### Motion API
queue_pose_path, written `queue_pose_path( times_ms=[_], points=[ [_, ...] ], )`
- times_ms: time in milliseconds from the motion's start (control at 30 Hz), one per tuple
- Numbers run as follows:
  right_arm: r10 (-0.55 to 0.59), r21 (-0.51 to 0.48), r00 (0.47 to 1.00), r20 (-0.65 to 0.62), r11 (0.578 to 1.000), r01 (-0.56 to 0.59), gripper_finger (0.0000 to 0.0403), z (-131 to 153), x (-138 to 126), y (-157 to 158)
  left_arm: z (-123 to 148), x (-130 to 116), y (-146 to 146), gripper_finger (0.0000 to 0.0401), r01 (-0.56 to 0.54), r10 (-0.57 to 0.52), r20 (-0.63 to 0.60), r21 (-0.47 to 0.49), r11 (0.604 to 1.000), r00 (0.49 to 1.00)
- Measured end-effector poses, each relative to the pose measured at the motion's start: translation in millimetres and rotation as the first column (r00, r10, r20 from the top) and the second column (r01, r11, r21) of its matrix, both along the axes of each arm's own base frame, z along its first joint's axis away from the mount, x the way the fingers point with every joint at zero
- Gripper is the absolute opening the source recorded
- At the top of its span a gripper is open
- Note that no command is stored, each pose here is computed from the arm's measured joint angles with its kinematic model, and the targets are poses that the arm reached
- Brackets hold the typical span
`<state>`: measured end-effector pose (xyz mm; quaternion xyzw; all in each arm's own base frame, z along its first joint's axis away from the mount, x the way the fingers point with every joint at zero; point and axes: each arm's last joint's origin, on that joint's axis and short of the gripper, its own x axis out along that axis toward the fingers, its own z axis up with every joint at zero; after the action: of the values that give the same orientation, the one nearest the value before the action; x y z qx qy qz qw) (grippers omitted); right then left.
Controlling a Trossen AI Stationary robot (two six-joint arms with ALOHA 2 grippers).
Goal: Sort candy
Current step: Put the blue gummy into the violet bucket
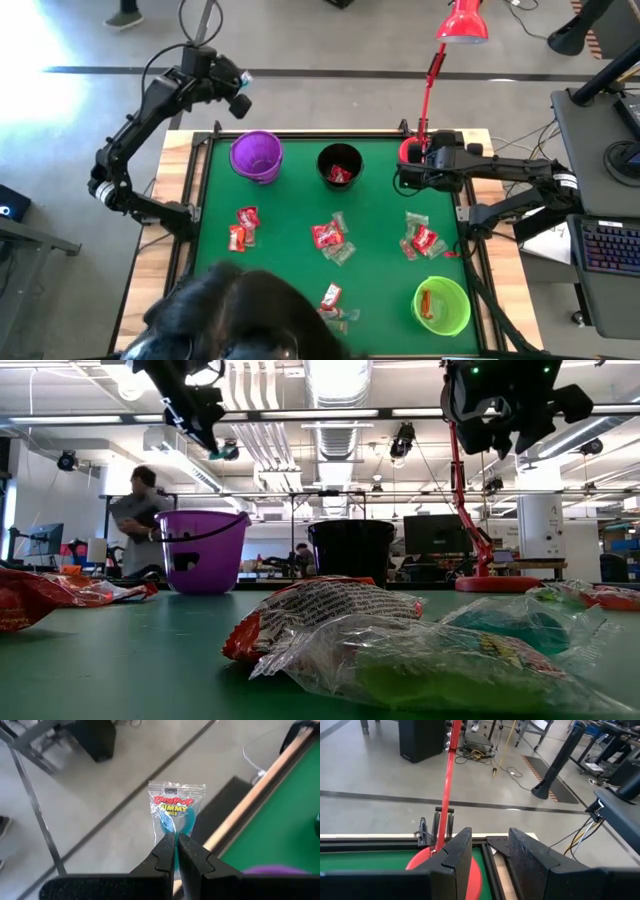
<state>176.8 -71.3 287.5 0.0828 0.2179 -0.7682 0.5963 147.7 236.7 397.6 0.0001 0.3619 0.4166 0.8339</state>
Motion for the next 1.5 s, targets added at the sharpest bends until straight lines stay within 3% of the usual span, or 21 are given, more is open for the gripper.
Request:
queue_pose_path(
  times_ms=[100, 267, 367, 567, 733, 900, 1100, 1267, 1500],
  points=[
    [0.0, -0.001, 1.0, 0.008, 1.0, 0.0, 0.0123, 0, 1, 0, -5, -4, -2, 0.0, -0.01, 0.008, -0.029, -0.058, 0.998, 1.0],
    [-0.015, -0.005, 1.0, 0.026, 1.0, 0.015, 0.0123, 0, 1, -3, -7, -3, -5, 0.0, 0.091, -0.088, 0.027, -0.124, 0.988, 0.996],
    [-0.027, -0.006, 0.999, 0.028, 1.0, 0.028, 0.0123, 0, 0, -6, -9, -5, -6, 0.0, 0.093, -0.092, 0.015, -0.148, 0.985, 0.996],
    [0.003, 0.019, 0.998, -0.057, 1.0, -0.002, 0.0123, 0, 0, -7, -15, -6, -13, 0.0, 0.133, -0.133, 0.016, -0.251, 0.959, 0.991],
    [0.016, 0.019, 0.996, -0.091, 1.0, -0.015, 0.0123, 0, -1, -7, -23, -10, -24, 0.0, 0.201, -0.205, 0.033, -0.397, 0.896, 0.978],
    [0.004, 0.013, 0.998, -0.062, 1.0, -0.003, 0.0123, 2, 0, -8, -28, -10, -30, 0.0, 0.29, -0.3, 0.057, -0.472, 0.832, 0.952],
    [0.01, -0.004, 1.0, -0.006, 1.0, -0.01, 0.0123, 20, 4, -9, -38, -6, -24, 0.0, 0.279, -0.302, 0.043, -0.524, 0.805, 0.952],
    [0.071, 0.014, 0.995, -0.068, 0.997, -0.07, 0.0123, 41, 7, -10, -48, -1, -24, 0.0, 0.272, -0.319, 0.025, -0.586, 0.763, 0.947],
    [0.077, -0.008, 0.997, -0.004, 0.997, -0.077, 0.0123, 62, 9, -10, -88, 5, -29, 0.0, 0.262, -0.348, 0.001, -0.662, 0.703, 0.938]
  ],
)
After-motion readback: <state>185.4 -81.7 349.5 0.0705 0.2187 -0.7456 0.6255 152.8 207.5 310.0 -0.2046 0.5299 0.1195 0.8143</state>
